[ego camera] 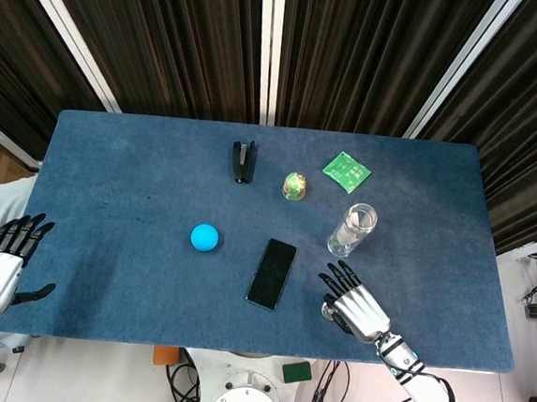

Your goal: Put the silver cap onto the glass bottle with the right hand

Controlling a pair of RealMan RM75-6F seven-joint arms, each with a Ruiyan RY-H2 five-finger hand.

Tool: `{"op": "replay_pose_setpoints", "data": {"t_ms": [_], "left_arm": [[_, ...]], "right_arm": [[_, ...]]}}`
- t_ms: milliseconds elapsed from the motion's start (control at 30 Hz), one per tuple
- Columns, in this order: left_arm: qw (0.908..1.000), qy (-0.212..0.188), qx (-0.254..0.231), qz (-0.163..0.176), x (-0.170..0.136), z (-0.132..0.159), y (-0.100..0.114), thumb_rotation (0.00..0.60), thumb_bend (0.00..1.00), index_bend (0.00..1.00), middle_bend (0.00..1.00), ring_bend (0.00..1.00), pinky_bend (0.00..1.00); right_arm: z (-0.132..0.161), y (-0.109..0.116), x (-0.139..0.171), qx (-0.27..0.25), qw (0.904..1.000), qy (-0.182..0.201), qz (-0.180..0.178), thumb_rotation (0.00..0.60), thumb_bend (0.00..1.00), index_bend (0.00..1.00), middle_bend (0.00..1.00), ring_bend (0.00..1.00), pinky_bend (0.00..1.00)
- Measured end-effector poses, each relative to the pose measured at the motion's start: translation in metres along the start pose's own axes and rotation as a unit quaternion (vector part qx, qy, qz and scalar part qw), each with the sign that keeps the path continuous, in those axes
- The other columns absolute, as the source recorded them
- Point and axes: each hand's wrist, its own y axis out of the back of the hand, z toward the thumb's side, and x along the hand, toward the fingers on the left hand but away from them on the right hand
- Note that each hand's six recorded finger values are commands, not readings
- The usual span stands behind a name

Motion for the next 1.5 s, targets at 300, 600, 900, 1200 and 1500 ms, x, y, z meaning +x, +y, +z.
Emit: {"op": "replay_pose_setpoints", "data": {"t_ms": [300, 600, 900, 1200, 1500], "left_arm": [[1.0, 0.001, -0.001, -0.005, 0.0, -0.001, -0.003, 0.6, 0.05, 0.1, 0.05, 0.01, 0.09], [1.0, 0.001, -0.001, -0.005, 0.0, -0.001, -0.003, 0.6, 0.05, 0.1, 0.05, 0.01, 0.09], [1.0, 0.003, -0.001, -0.003, -0.001, -0.002, -0.002, 0.6, 0.05, 0.1, 0.05, 0.01, 0.09], [1.0, 0.001, -0.001, -0.005, 0.0, -0.001, -0.003, 0.6, 0.05, 0.1, 0.05, 0.01, 0.09], [1.0, 0.0, -0.004, -0.006, 0.0, 0.0, -0.003, 0.6, 0.05, 0.1, 0.05, 0.01, 0.09]], "right_arm": [[0.0, 0.001, -0.001, 0.0, 1.0, -0.001, -0.003, 0.6, 0.38, 0.58, 0.13, 0.0, 0.0], [0.0, 0.003, -0.002, 0.003, 1.0, 0.0, -0.006, 0.6, 0.41, 0.62, 0.13, 0.0, 0.0], [0.006, 0.026, 0.002, 0.004, 0.9992, 0.015, -0.037, 0.6, 0.41, 0.65, 0.13, 0.0, 0.0], [0.021, 0.091, 0.013, -0.025, 0.9935, 0.037, -0.104, 0.6, 0.41, 0.65, 0.12, 0.0, 0.0], [0.011, 0.184, 0.008, -0.038, 0.9893, -0.004, -0.141, 0.6, 0.41, 0.66, 0.1, 0.0, 0.0]]}}
